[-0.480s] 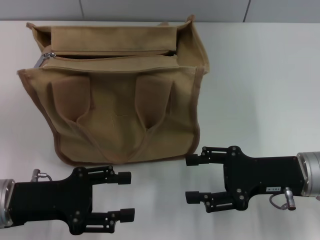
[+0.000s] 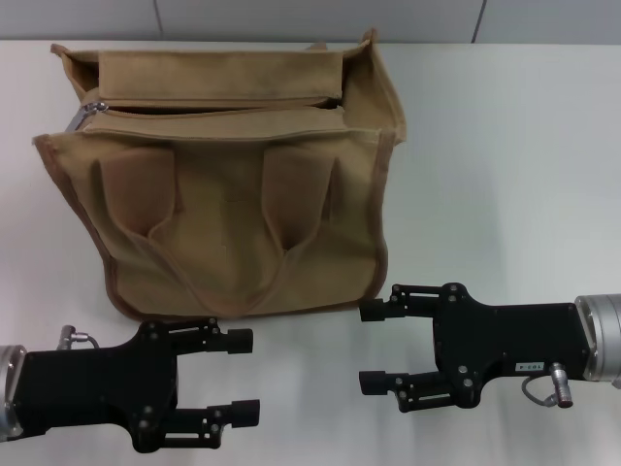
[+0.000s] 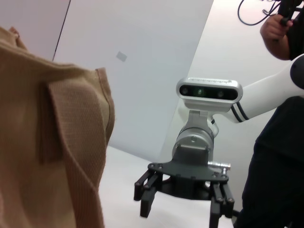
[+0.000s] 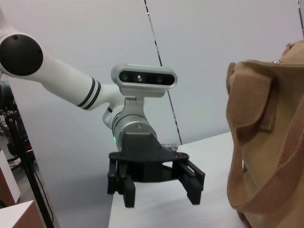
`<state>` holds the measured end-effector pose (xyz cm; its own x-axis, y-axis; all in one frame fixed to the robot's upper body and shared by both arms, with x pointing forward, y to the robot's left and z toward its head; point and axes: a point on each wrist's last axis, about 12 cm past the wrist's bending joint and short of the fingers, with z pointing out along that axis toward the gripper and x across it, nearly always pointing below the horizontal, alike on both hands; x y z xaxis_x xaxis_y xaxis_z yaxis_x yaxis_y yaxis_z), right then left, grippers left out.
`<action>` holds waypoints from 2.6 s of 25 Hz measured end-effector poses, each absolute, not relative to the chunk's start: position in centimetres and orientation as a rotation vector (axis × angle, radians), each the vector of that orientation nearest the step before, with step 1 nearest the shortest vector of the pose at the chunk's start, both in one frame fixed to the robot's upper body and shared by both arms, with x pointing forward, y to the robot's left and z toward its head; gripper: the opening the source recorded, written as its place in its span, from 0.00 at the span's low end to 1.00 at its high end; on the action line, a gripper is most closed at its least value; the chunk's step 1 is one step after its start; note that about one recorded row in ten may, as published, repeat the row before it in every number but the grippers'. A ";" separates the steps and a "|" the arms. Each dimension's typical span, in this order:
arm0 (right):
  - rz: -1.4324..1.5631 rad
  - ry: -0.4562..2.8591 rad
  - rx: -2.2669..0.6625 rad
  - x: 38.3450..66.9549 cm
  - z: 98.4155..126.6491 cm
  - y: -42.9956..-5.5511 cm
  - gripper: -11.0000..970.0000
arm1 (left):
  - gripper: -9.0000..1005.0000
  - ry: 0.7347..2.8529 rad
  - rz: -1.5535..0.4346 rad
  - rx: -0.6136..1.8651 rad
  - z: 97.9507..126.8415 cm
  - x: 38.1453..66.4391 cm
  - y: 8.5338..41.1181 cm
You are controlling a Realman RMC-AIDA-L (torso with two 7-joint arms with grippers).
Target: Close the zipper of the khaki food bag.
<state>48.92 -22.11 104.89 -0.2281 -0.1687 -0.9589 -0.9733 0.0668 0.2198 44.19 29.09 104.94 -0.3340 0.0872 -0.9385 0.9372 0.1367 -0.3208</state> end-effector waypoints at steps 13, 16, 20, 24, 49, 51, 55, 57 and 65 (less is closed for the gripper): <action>1.242 1.536 -1.167 48.9 104.8 -22.3 0.78 | 0.75 1.314 -1.347 0.857 107.4 44.8 27.9; 1.241 1.536 -1.166 48.9 104.8 -22.3 0.78 | 0.75 1.281 -1.328 0.810 107.7 45.0 27.9; 1.240 1.536 -1.164 48.9 104.8 -22.3 0.78 | 0.75 1.138 -1.202 0.577 108.9 45.3 28.9; 1.240 1.536 -1.162 48.9 104.8 -22.3 0.77 | 0.75 1.090 -1.150 0.479 109.1 45.3 29.7; 1.243 1.539 -1.159 48.9 104.9 -22.3 0.75 | 0.75 1.630 -0.768 0.444 107.5 45.8 40.2; 1.245 1.540 -1.157 48.9 104.9 -22.3 0.75 | 0.75 1.613 -0.760 0.502 107.4 46.6 38.9; 1.245 1.545 -1.154 48.9 104.8 -22.4 0.75 | 0.75 1.596 -0.722 0.577 107.1 47.9 37.4; 1.245 1.546 -1.153 48.9 104.8 -22.4 0.75 | 0.75 1.591 -0.691 0.578 107.0 48.3 37.2; 1.245 1.547 -1.151 48.9 104.8 -22.4 0.74 | 0.75 1.485 -0.457 0.467 107.0 48.8 37.9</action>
